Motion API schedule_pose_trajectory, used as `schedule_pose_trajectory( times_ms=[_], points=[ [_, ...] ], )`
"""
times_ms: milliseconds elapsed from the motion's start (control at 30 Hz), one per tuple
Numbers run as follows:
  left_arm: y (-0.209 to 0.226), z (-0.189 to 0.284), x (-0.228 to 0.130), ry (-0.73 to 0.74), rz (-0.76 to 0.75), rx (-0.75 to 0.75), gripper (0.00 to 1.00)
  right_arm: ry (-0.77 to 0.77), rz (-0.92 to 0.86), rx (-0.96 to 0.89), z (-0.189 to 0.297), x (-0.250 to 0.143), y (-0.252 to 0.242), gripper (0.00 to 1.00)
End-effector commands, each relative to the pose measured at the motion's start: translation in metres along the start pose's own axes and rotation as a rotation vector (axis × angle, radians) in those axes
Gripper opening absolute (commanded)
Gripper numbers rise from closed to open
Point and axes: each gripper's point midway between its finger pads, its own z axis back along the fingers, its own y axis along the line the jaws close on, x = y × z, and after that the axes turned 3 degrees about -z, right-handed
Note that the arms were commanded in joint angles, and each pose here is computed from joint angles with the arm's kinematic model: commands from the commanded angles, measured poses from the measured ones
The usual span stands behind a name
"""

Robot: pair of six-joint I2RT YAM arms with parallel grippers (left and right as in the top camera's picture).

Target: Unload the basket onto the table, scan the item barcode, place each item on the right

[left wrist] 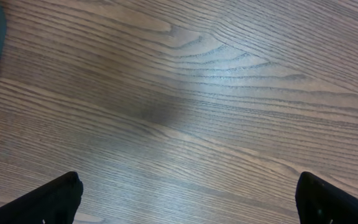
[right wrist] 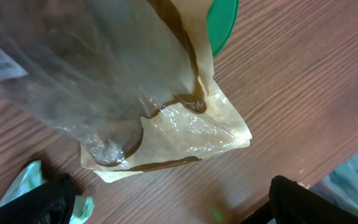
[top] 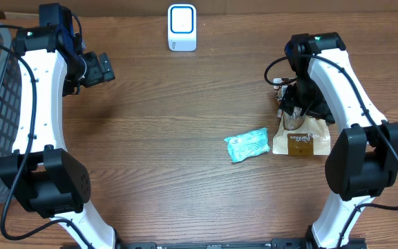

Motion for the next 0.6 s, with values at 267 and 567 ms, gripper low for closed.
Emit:
schedule_pose_trajectory(
  times_ms=[267,567],
  points=[
    [-0.004,0.005,0.004,-0.020,-0.027,-0.002,1.00,-0.264,0.259,0.411,0.116,-0.040,0.013,0.97],
    [-0.004,0.005,0.004,-0.020,-0.027,-0.002,1.00,-0.595,0.513,0.725,0.223,-0.145,-0.026,1.00]
  ],
)
